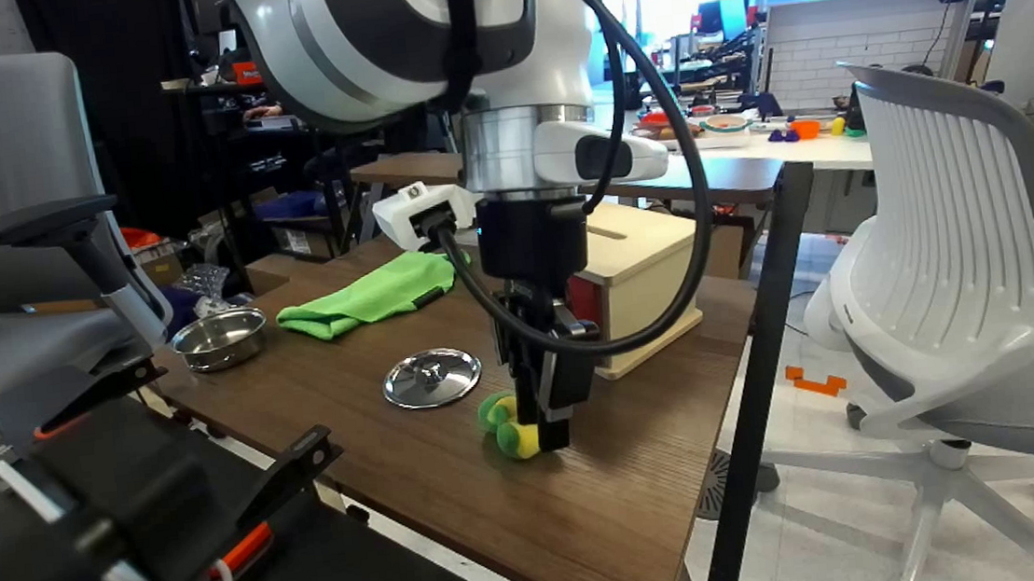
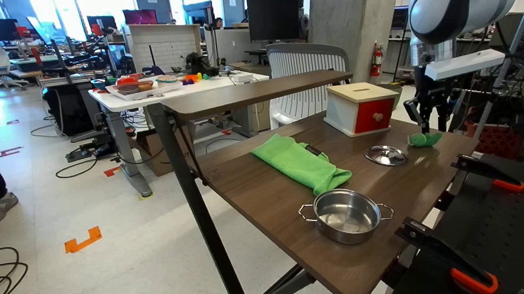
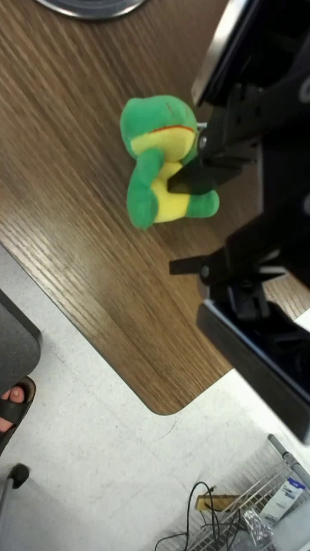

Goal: Move the green toy to the right

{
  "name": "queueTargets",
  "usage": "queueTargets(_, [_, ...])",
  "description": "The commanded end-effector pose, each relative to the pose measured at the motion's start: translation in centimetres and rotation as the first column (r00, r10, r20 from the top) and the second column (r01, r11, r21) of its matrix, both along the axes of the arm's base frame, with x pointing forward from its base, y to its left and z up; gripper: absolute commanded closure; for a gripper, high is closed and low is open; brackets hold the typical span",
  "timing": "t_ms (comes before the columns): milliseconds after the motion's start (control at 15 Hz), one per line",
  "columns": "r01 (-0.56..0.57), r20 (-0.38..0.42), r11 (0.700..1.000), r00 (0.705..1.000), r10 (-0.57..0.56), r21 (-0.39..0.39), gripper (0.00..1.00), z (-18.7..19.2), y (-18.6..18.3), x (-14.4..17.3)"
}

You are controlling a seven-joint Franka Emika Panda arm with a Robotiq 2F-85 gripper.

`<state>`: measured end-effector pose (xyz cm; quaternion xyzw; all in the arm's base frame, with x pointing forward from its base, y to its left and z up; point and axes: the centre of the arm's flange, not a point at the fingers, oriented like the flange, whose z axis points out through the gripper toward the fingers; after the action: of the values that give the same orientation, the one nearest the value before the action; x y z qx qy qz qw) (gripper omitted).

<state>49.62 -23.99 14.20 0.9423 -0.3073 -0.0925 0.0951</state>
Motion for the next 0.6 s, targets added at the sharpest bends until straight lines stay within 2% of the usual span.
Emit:
queueTargets(0, [-0.030, 0.016, 1.000, 0.999, 0.030, 0.001, 0.24, 3.1, 0.5, -2.1])
queueTargets(200, [-0.094, 0.053, 0.995, 0.994, 0.093, 0.027, 0.03, 5.8, 1.7, -4.7])
queueTargets(400, [-0.184, 0.103, 0.979, 0.979, 0.175, 0.085, 0.00, 9.2, 3.1, -7.6])
queueTargets(467, [-0.120, 0.052, 0.991, 0.992, 0.117, 0.061, 0.00, 5.6, 1.7, -4.1])
queueTargets(533, [-0.141, 0.065, 0.987, 0.989, 0.136, 0.072, 0.00, 6.7, 2.2, -5.0])
